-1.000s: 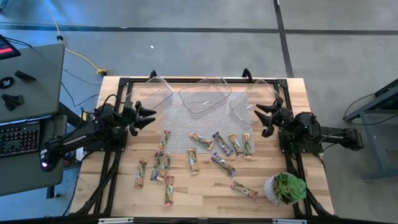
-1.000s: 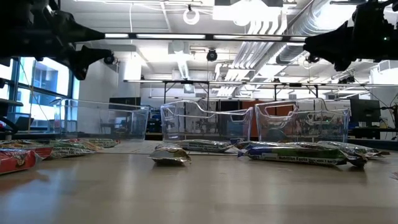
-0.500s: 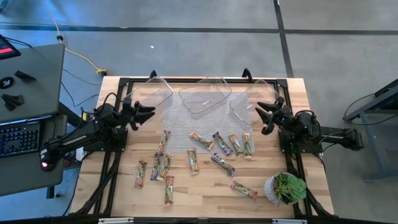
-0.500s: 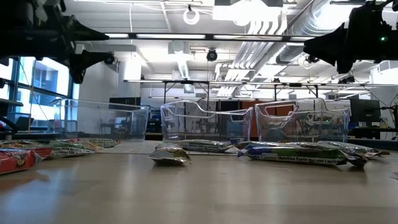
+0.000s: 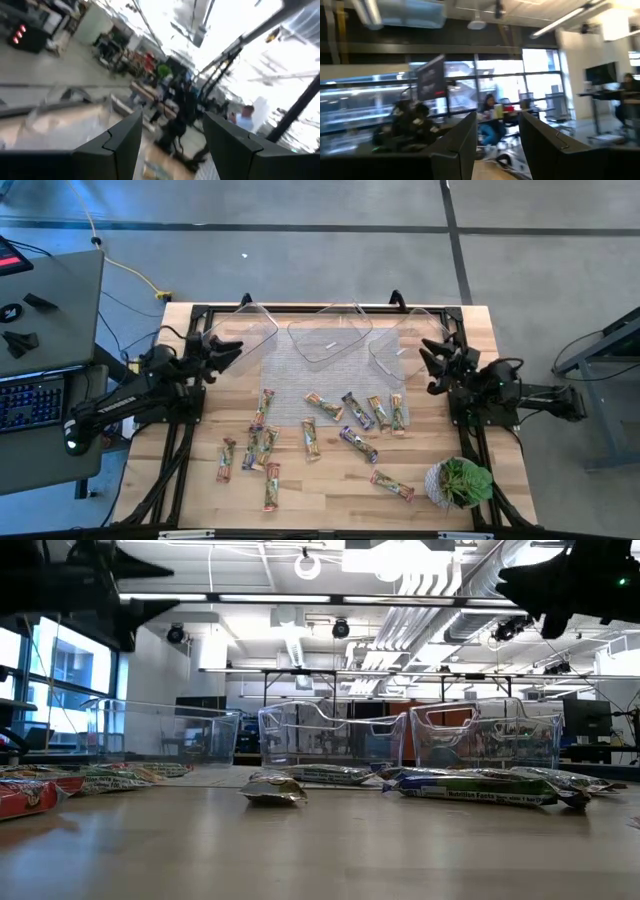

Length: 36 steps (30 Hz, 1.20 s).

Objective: Pick and place Granola Bars by type
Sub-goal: Put the red granola bar into the left transparent bin

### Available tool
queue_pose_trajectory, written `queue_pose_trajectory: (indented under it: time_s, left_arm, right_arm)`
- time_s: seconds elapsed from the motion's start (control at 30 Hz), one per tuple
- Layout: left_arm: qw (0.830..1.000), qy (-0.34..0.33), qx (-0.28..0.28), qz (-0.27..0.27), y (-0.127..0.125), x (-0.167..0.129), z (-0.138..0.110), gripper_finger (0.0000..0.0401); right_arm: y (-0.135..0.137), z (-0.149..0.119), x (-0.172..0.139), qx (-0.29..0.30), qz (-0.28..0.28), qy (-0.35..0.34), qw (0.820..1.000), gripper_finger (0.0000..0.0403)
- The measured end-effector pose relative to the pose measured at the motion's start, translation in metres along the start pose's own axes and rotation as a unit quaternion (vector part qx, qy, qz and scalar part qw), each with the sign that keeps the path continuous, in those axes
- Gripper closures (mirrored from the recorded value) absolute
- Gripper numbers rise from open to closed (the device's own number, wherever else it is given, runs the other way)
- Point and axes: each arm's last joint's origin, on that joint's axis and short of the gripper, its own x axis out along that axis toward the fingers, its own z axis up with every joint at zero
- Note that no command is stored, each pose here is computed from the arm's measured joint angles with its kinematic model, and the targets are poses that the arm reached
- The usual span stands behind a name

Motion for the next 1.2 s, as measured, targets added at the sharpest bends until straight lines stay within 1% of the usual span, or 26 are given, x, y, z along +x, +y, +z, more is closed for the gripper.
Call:
queue_pose_trajectory:
  time_s: [0.07,0.1,0.2,0.27,0.33,0.43,0.53,0.63,0.73,0.9,1.07,1.2]
  left_arm:
    - [1.0,-0.001,0.01,0.007,-0.007,0.003,0.011,0.0197]
    - [1.0,0.009,0.015,0.015,-0.011,0.006,0.016,0.0197]
    - [0.996,0.061,0.027,0.051,-0.02,0.02,0.031,0.0197]
    - [0.989,0.11,0.048,0.082,-0.024,0.034,0.04,0.0197]
    - [0.975,0.173,0.07,0.117,-0.025,0.047,0.045,0.0197]
    - [0.949,0.26,0.075,0.161,-0.024,0.068,0.048,0.0197]
    - [0.925,0.328,0.076,0.175,-0.023,0.084,0.048,0.0197]
    - [0.903,0.385,0.067,0.177,-0.019,0.096,0.044,0.0197]
    - [0.889,0.422,0.06,0.166,-0.021,0.103,0.037,0.0197]
    - [0.861,0.486,0.062,0.14,-0.036,0.102,0.016,0.0197]
    - [0.831,0.524,0.059,0.178,-0.058,0.092,-0.007,0.0197]
    - [0.808,0.536,0.061,0.237,-0.071,0.087,-0.028,0.0197]
  right_arm:
    - [0.002,-0.003,0.003,0.0,0.014,0.018,1.0,0.0273]
    - [0.003,-0.005,0.006,0.003,0.013,0.03,0.999,0.0273]
    - [0.005,-0.001,0.019,0.021,-0.009,0.056,0.998,0.0273]
    - [0.009,0.002,0.032,0.022,-0.007,0.082,0.996,0.0273]
    - [0.015,0.004,0.049,0.014,0.009,0.118,0.993,0.0273]
    - [0.025,0.005,0.077,-0.006,0.038,0.18,0.983,0.0273]
    - [0.033,0.0,0.103,-0.027,0.043,0.256,0.965,0.0273]
    - [0.039,-0.004,0.127,-0.043,0.032,0.309,0.949,0.0273]
    - [0.044,-0.01,0.144,-0.051,0.028,0.345,0.937,0.0273]
    - [0.049,-0.015,0.16,-0.055,0.027,0.361,0.931,0.0273]
    - [0.049,-0.017,0.163,-0.055,0.027,0.361,0.931,0.0273]
    - [0.049,-0.017,0.163,-0.054,0.027,0.359,0.931,0.0273]
